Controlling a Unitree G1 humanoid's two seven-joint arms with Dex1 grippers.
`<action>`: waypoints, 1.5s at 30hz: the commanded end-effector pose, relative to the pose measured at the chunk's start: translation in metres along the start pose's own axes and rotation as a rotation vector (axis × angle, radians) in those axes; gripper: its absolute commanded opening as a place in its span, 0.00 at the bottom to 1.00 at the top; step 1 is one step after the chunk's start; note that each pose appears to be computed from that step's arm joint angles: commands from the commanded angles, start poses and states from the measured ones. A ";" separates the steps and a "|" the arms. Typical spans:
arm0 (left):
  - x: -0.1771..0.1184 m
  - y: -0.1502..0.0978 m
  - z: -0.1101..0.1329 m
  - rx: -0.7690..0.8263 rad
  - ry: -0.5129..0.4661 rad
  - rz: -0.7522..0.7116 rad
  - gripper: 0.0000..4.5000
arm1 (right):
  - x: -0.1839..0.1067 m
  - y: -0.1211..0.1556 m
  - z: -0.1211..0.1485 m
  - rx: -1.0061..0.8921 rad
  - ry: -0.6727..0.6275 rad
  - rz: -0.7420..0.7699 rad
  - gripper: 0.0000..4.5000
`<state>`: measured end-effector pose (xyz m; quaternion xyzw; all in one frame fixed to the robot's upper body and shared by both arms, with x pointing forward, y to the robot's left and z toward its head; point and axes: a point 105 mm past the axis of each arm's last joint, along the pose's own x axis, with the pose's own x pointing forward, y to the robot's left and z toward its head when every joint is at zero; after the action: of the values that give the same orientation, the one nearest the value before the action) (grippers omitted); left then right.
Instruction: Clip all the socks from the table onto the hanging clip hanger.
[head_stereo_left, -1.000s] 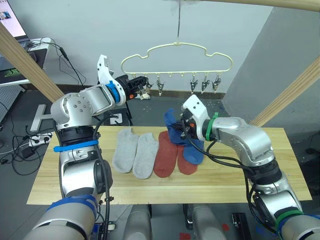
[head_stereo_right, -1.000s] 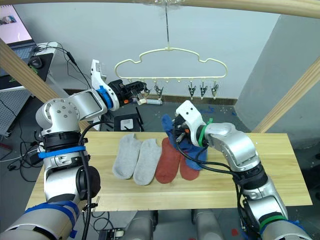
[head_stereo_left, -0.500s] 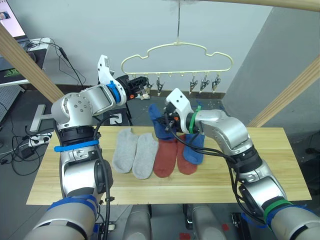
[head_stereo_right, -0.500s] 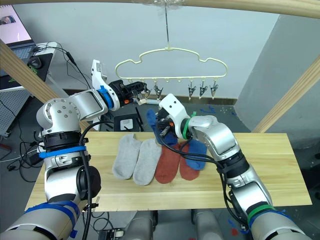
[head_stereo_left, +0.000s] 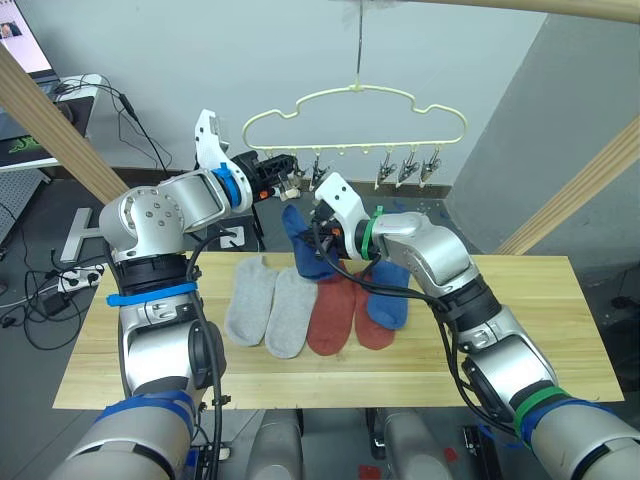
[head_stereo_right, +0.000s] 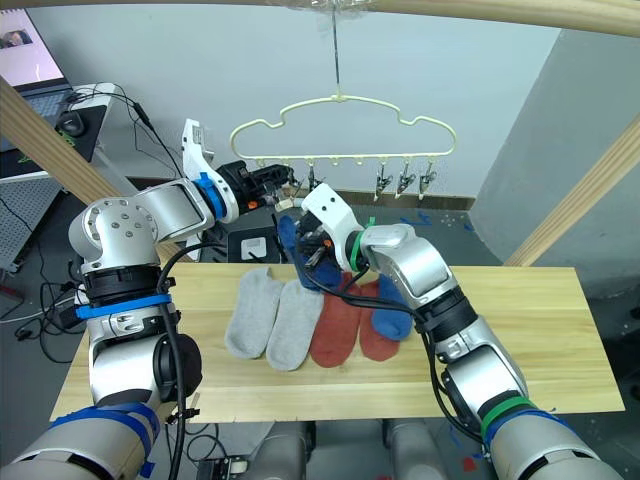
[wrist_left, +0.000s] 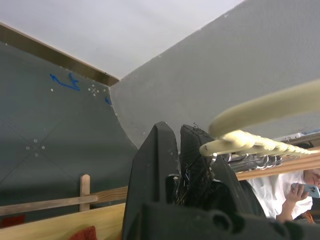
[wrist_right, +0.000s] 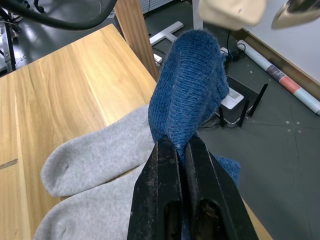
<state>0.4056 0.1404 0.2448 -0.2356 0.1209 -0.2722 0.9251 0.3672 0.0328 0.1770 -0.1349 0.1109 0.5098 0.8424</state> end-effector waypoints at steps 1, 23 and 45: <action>-0.004 -0.001 0.004 0.008 -0.024 -0.002 0.02 | -0.002 0.002 0.020 -0.052 -0.054 0.019 0.01; -0.004 -0.003 -0.006 0.027 -0.007 -0.012 0.02 | -0.003 -0.008 0.042 -0.094 -0.086 0.008 0.01; -0.025 0.006 -0.007 0.144 -0.004 -0.020 0.57 | -0.002 -0.002 0.033 -0.080 -0.080 0.015 0.64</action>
<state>0.3898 0.1568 0.2266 -0.2016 0.1240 -0.2763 0.9315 0.3751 0.0377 0.1956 -0.1467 0.0882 0.5206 0.8365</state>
